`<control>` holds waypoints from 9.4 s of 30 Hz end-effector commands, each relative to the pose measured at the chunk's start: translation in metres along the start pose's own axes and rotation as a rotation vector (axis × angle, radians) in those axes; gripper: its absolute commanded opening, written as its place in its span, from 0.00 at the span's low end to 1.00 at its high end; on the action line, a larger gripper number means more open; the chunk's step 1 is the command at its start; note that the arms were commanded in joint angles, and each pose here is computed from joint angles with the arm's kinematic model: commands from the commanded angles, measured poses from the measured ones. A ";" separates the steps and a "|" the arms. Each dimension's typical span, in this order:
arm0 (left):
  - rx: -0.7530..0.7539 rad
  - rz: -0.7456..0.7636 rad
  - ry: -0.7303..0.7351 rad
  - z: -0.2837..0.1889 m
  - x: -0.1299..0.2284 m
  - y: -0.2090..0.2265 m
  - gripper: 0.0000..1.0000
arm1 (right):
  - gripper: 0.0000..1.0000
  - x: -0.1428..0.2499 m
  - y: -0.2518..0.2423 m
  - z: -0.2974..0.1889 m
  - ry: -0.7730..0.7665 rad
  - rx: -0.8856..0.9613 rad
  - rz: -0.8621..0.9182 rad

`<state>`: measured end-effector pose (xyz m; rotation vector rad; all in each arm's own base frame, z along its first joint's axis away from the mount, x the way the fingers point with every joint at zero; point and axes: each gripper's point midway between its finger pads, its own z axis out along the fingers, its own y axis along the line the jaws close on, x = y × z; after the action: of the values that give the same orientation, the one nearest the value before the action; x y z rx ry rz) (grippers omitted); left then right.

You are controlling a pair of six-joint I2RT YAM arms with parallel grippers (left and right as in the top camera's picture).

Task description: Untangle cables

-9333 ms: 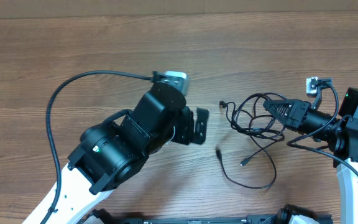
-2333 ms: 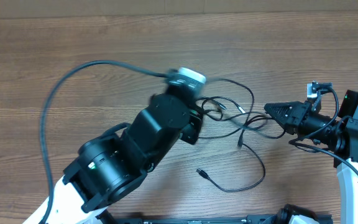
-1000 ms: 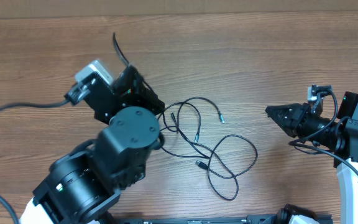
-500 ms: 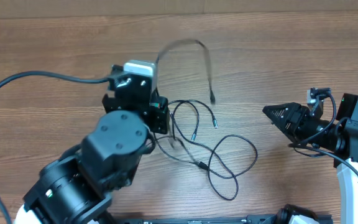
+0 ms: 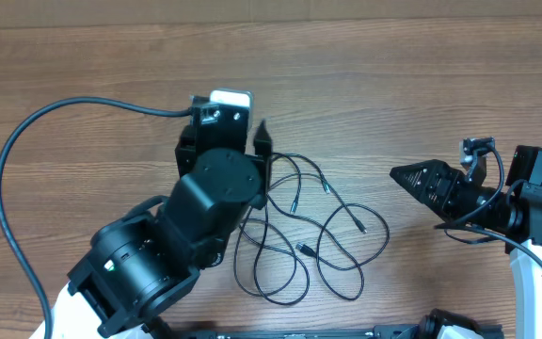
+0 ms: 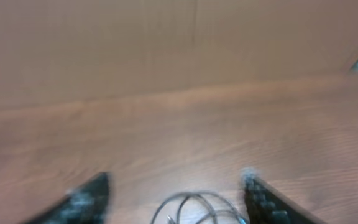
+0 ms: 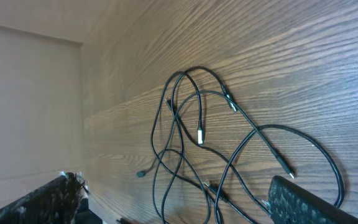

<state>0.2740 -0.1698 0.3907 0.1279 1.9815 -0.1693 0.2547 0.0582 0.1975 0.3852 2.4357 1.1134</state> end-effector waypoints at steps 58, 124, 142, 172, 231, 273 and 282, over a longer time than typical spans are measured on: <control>-0.356 -0.366 0.715 0.109 0.141 0.178 1.00 | 0.79 0.238 0.027 0.222 0.644 0.259 -0.324; -0.355 -0.365 0.716 0.109 0.141 0.178 1.00 | 0.04 -0.190 0.187 -0.320 -1.451 0.658 -0.209; -0.355 -0.365 0.716 0.109 0.141 0.178 1.00 | 0.04 -0.194 0.133 -0.484 -1.962 1.146 -0.021; -0.356 -0.365 0.715 0.109 0.141 0.178 1.00 | 0.04 -0.238 -0.058 -0.440 -1.485 1.390 0.296; -0.356 -0.366 0.716 0.109 0.141 0.178 1.00 | 1.00 -0.153 -0.225 -0.187 -0.628 0.559 0.716; -0.356 -0.366 0.715 0.109 0.141 0.178 1.00 | 0.69 -0.118 -0.296 0.007 -0.233 1.018 0.837; -0.356 -0.366 0.715 0.109 0.141 0.178 1.00 | 0.04 -0.126 -0.296 0.000 -0.259 1.035 0.828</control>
<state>0.3426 -0.0126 0.2051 -0.4965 2.7036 0.0069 0.3454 -0.1770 0.0018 1.8078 2.4342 -0.0704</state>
